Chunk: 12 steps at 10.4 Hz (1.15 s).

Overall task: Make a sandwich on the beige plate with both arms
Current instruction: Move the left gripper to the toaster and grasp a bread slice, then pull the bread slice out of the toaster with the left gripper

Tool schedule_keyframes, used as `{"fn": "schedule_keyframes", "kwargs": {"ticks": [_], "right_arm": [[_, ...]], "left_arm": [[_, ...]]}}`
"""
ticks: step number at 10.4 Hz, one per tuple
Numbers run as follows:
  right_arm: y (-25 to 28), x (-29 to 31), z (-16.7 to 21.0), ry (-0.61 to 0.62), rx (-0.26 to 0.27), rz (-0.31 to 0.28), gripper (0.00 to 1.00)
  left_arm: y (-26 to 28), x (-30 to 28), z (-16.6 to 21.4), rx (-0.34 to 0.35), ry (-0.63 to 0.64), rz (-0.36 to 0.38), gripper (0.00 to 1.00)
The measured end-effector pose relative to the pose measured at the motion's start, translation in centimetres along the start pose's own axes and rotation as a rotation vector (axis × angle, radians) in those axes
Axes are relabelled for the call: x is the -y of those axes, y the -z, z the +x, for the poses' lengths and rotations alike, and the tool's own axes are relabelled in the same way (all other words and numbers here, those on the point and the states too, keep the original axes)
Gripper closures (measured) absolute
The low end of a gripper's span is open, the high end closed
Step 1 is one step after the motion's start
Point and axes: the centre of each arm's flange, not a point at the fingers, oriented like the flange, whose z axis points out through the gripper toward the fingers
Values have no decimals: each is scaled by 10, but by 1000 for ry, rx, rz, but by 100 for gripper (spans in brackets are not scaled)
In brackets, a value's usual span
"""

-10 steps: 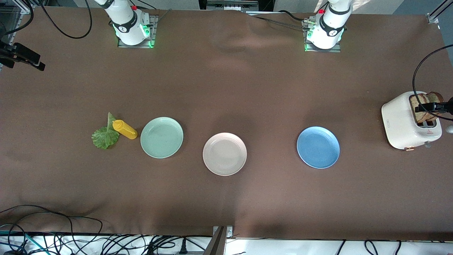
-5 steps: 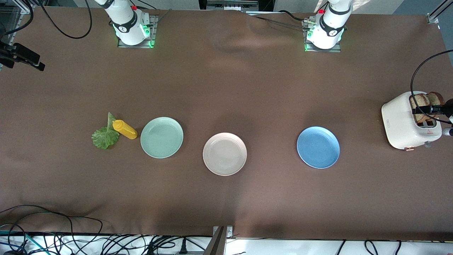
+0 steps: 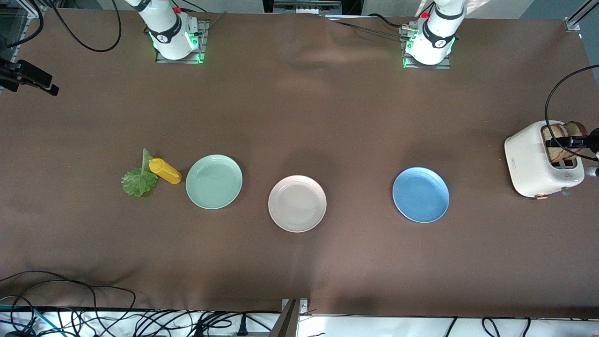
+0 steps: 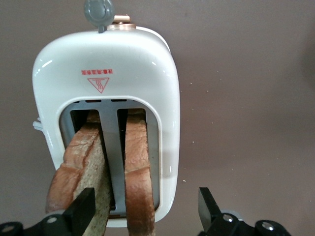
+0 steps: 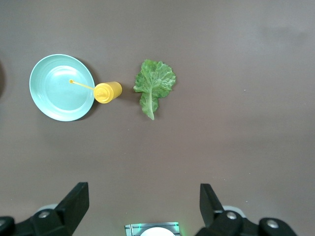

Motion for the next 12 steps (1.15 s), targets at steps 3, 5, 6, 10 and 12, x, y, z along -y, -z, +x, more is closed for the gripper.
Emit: {"fn": "schedule_keyframes", "kwargs": {"ticks": [3, 5, 6, 10, 12], "right_arm": [[0, 0, 0, 0, -1, 0, 0], [0, -2, 0, -4, -1, 1, 0], [0, -6, 0, -12, -1, 2, 0], [0, -9, 0, -16, -1, 2, 0], [0, -9, 0, -16, 0, 2, 0]], "left_arm": [[-5, -1, 3, 9, -4, -5, 22], [-5, -1, 3, 9, -5, -5, 26], [-5, -1, 3, 8, -4, -4, 43], [-6, 1, 2, 9, 0, -5, 85], [-5, 2, 2, 14, 1, -8, 85]]}}
